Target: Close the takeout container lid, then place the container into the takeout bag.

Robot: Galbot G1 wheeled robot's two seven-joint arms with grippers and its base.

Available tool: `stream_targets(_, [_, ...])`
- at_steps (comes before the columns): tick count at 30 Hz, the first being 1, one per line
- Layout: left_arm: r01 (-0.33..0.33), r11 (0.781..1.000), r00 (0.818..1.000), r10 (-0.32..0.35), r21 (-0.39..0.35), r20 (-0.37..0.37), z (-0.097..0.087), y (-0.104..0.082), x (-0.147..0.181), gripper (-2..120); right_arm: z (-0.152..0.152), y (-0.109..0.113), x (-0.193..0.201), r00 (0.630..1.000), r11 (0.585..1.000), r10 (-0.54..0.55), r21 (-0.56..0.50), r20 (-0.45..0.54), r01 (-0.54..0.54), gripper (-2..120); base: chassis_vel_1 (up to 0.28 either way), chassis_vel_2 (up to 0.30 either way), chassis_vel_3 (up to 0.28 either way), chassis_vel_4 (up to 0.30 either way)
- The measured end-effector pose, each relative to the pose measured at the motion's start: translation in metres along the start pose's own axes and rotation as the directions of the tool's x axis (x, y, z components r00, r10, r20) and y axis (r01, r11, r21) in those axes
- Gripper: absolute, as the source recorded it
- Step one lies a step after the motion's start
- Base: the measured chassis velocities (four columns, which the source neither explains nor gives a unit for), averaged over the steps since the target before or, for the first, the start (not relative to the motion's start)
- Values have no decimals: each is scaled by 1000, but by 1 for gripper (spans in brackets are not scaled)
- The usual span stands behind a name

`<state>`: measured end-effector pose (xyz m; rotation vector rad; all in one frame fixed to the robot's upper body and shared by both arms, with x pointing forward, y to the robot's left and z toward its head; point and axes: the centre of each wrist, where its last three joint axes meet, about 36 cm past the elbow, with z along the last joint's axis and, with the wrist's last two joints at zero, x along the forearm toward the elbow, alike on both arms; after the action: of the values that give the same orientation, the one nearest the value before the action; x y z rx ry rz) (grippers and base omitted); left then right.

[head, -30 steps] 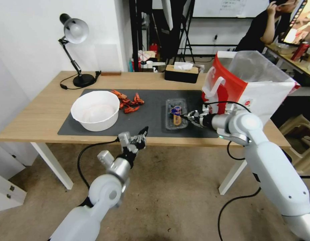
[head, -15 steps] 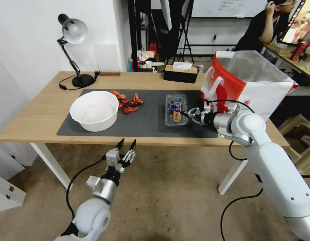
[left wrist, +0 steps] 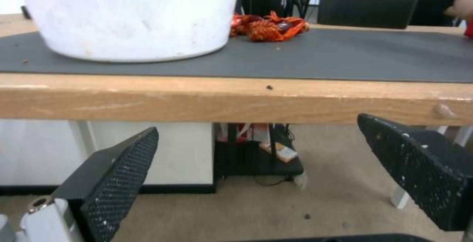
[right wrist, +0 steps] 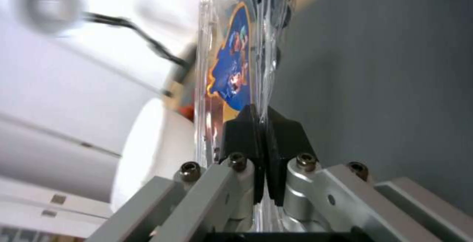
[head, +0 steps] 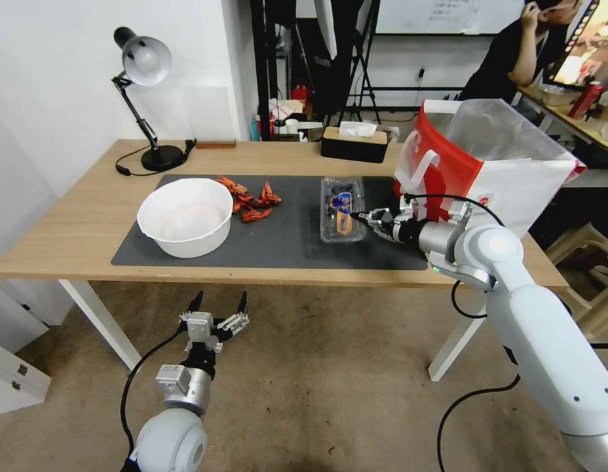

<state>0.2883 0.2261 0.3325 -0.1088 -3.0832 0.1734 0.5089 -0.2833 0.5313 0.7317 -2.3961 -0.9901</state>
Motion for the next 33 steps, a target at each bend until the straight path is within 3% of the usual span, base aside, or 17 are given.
stream_targets(1, [0,1000,1000,0,0,0,0,0,0,100,0,0,0,1000,1000,0,0,0,0,0,0,0,0,0])
stream_targets(3, [11,1000,1000,-11,6,-4,0,-1,4,100,-1,14,6,993,988,-73,145,92,60,0,0,0,0,0])
stream_targets(8, [21,1000,1000,-20,19,-17,1,-2,9,100,-16,40,18,961,964,-176,234,214,125,0,0,0,0,0])
stream_targets(13, [25,999,999,-25,32,-25,2,-6,12,100,-28,53,29,930,956,-214,260,299,136,0,0,0,0,0])
stream_targets(17, [28,998,999,-26,49,-36,4,-12,16,100,-46,62,43,879,964,-172,260,445,57,0,0,0,0,0])
stream_targets(20, [27,998,999,-25,54,-40,5,-14,17,100,-56,62,48,855,968,-151,250,496,25,0,0,0,0,0])
stream_targets(25, [28,998,998,-24,65,-52,6,-18,20,100,-100,48,76,769,976,-47,193,638,-101,0,0,0,0,0])
stream_targets(33, [40,997,998,-37,63,-54,8,-22,23,100,-135,17,106,735,968,135,70,664,-241,0,0,0,0,0])
